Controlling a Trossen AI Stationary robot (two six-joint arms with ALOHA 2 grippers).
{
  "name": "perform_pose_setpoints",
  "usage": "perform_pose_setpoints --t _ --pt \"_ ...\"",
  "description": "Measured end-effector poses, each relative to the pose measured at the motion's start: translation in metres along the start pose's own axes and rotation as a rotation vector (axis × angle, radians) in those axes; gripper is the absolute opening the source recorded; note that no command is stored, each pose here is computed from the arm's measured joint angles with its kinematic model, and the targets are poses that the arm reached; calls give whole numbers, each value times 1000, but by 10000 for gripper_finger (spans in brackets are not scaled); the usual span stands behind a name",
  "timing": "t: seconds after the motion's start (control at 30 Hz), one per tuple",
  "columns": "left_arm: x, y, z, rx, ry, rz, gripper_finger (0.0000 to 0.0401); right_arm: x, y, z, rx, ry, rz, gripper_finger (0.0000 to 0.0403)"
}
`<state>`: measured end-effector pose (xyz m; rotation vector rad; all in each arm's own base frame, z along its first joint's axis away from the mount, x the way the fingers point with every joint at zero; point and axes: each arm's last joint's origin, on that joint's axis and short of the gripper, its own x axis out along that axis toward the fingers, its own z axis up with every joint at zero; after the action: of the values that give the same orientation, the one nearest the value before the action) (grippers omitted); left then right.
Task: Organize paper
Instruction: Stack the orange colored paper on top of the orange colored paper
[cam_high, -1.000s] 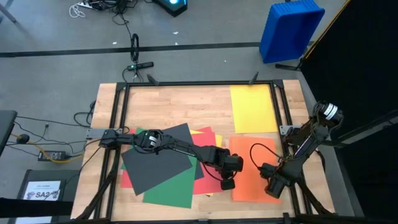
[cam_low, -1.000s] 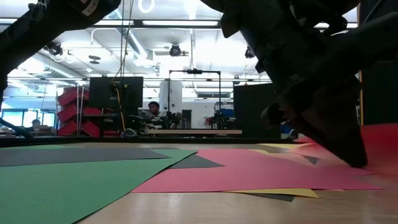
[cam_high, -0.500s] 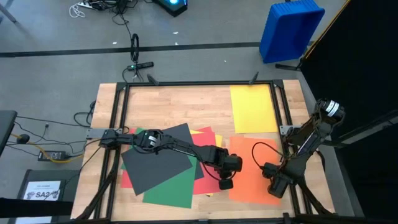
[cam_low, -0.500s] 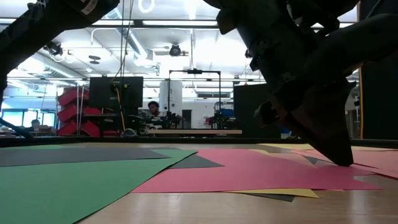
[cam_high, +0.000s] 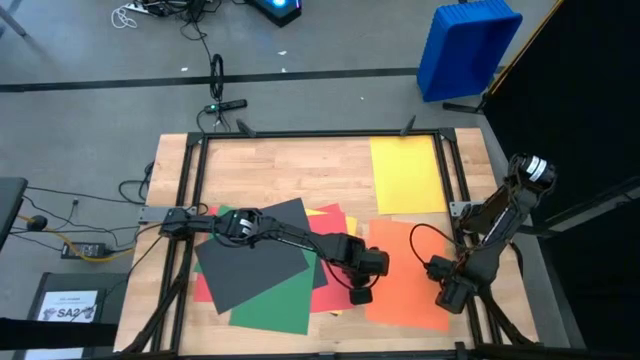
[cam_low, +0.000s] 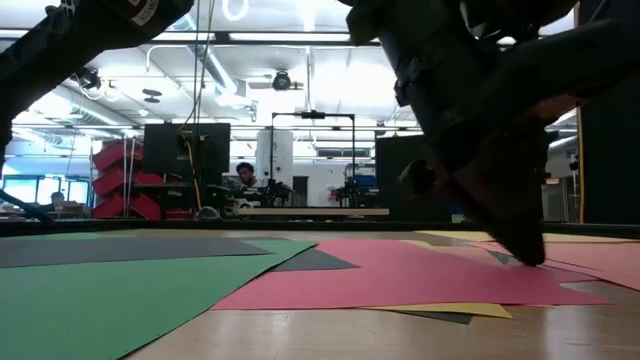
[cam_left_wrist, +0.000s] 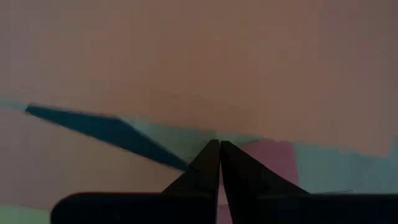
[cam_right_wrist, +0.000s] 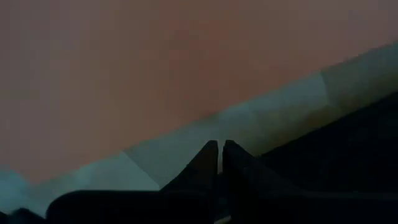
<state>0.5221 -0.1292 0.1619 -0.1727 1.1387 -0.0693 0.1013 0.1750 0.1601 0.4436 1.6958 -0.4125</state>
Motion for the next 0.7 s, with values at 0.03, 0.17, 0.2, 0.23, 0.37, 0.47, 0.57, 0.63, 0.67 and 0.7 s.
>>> perform_pose_setpoints --t 0.03,0.17,0.2,0.23,0.37,0.47,0.57,0.63,0.67,0.7 --pt "0 0 -1 0 10 4 0 2 -1 -1 3 0 -7 0" --pt "0 2 -2 0 20 19 0 12 -8 -1 15 9 -24 0" --pt "0 2 -1 -1 14 20 0 14 -9 0 17 13 -28 0" --pt "0 3 -1 -2 9 20 0 17 -11 0 19 15 -32 0" --pt "2 7 1 -8 -5 19 0 22 -14 1 25 19 -22 0" --pt "6 10 1 -14 -14 2 0 24 -14 2 29 18 -9 0" --pt "8 12 0 -19 -11 -3 0 24 -13 4 34 13 -1 0" --pt "8 13 0 -21 -12 -3 0 24 -13 5 36 10 0 0" --pt "8 13 0 -21 -14 -5 0 24 -13 6 38 11 0 0" --pt "8 13 0 -20 -18 -6 0 24 -13 7 38 11 1 0"
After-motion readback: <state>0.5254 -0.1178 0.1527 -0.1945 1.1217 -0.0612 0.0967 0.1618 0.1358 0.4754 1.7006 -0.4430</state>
